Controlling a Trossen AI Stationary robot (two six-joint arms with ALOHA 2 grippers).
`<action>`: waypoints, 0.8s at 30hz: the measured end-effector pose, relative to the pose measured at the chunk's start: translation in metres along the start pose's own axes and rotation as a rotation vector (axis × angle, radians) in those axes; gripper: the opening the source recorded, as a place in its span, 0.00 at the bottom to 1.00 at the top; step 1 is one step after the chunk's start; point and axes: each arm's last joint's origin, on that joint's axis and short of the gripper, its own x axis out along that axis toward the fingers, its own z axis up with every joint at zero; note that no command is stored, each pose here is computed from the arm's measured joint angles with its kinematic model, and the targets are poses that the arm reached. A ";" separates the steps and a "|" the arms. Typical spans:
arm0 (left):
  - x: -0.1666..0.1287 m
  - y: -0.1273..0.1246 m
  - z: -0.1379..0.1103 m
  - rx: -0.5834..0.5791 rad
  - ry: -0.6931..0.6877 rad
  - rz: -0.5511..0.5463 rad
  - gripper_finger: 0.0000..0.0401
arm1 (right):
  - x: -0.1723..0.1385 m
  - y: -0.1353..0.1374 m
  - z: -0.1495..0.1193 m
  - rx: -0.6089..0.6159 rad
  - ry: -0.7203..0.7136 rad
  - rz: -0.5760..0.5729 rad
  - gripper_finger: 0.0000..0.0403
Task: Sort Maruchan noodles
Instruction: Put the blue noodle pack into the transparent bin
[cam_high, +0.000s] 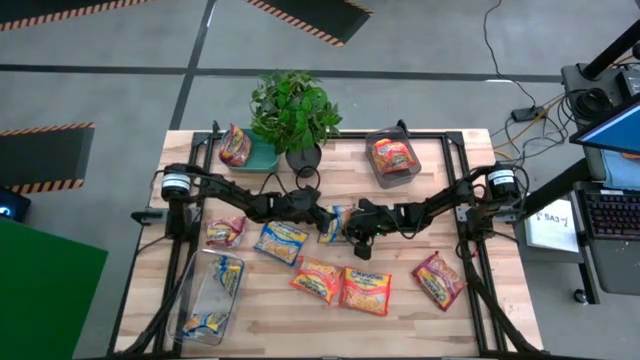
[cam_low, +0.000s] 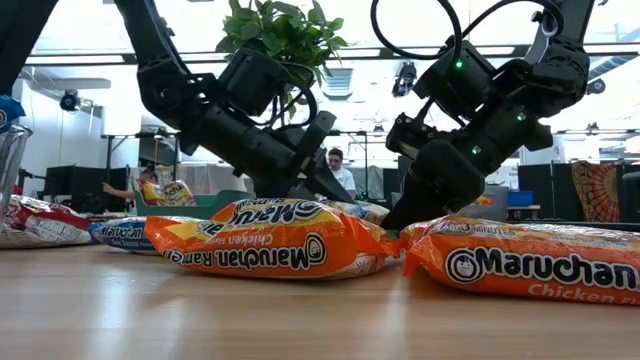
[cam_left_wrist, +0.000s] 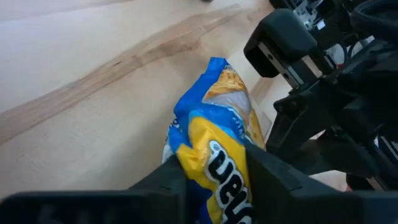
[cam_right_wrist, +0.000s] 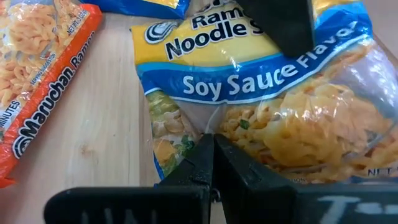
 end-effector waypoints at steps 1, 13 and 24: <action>0.000 0.000 0.000 0.001 0.001 -0.001 0.21 | 0.000 0.000 0.000 0.001 -0.003 0.001 0.02; -0.012 -0.017 0.009 0.141 -0.015 -0.067 0.01 | -0.034 0.007 0.023 0.000 -0.045 0.020 0.02; -0.062 -0.060 0.026 0.477 -0.071 -0.164 0.01 | -0.105 0.017 0.058 -0.022 -0.233 0.075 0.02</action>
